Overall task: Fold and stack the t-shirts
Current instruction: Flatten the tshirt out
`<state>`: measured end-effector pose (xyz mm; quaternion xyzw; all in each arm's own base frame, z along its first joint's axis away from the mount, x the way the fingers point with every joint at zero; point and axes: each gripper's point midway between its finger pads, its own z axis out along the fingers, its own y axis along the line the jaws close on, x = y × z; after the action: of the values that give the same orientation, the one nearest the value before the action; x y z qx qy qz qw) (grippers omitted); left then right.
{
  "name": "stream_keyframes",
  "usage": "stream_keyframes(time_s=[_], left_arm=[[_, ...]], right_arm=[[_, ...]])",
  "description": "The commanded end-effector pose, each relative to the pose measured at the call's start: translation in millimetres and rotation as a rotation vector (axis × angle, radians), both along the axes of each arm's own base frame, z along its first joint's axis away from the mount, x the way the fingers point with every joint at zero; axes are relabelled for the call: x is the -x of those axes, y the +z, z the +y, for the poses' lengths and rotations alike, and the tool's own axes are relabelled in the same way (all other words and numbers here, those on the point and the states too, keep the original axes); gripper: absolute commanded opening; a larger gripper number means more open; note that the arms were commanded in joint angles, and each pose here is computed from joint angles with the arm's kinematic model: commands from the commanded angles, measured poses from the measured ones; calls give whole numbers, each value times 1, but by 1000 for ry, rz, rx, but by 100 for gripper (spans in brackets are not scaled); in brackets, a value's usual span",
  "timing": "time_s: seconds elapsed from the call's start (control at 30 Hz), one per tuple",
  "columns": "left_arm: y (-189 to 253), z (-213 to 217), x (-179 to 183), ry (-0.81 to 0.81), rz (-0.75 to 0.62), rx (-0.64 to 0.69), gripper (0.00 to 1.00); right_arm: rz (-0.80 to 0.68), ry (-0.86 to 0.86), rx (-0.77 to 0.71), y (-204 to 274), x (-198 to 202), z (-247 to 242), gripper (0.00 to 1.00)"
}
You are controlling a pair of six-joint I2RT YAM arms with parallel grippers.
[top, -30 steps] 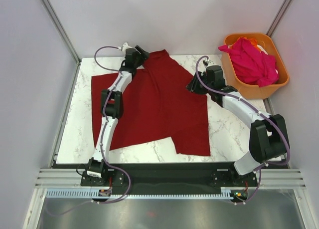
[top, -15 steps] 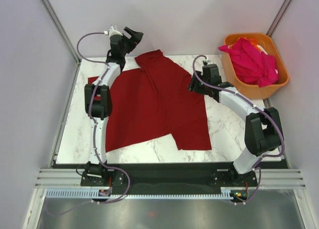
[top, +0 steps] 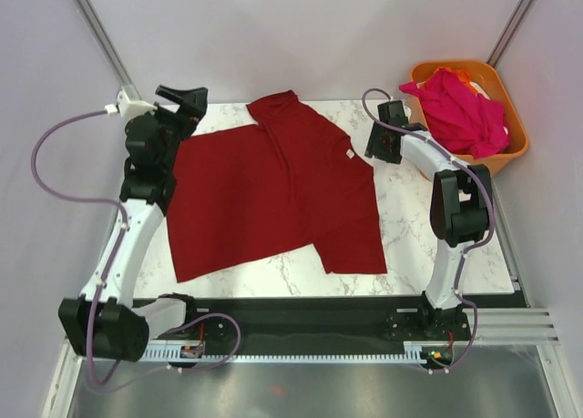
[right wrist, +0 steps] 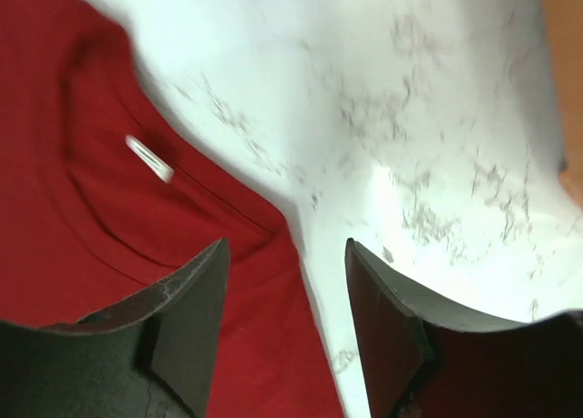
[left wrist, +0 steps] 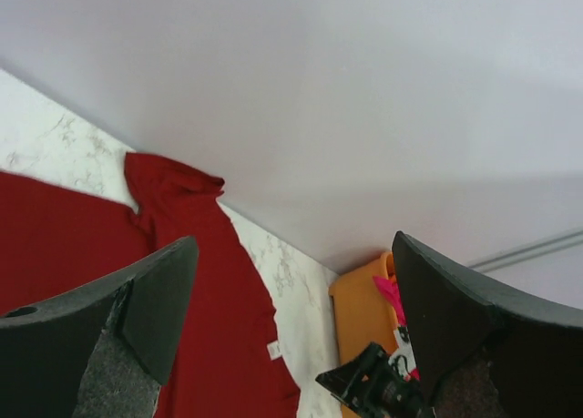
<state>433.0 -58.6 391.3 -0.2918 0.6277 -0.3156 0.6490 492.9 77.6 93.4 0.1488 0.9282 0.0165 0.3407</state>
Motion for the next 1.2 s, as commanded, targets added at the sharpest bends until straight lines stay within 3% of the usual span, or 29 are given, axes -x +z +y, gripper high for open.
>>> stream_keyframes(time_s=[0.0, 0.03, 0.1, 0.33, 0.43, 0.53, 0.57, 0.63, 0.67, 0.73, 0.93, 1.17], left_arm=[[-53, 8, 28, 38, 124, -3, 95], [-106, 17, 61, 46, 348, -120, 93], [-131, 25, 84, 71, 442, -150, 94], [-171, 25, 123, 28, 533, -184, 96], [-173, 28, 130, 26, 549, -211, 96], [-176, 29, 135, 21, 550, -228, 97], [-179, 30, 136, 24, 555, -235, 97], [-189, 33, 137, 30, 582, -250, 99], [-194, 34, 138, 26, 597, -253, 99], [-208, 34, 138, 9, 642, -245, 99], [-232, 26, 131, -63, 730, -224, 97], [-237, 18, 131, -103, 755, -199, 96]], right_arm=[[115, 38, 25, -24, 25, 4, 62], [120, 40, 25, -26, 25, 4, 62], [135, 42, 38, -34, 25, 2, 62], [172, 53, 25, -57, 20, 5, 62], [204, 45, 18, -74, 22, 1, 57], [224, 38, 9, -87, 23, 0, 46], [223, 33, 8, -87, 23, -2, 33], [234, 13, 4, -92, 29, -9, 21], [216, 3, -2, -86, 29, -11, 9], [236, -45, -15, -94, 42, -25, 0], [218, -185, -54, -94, 88, -62, 0], [245, -155, -121, -102, 126, -50, 0]])
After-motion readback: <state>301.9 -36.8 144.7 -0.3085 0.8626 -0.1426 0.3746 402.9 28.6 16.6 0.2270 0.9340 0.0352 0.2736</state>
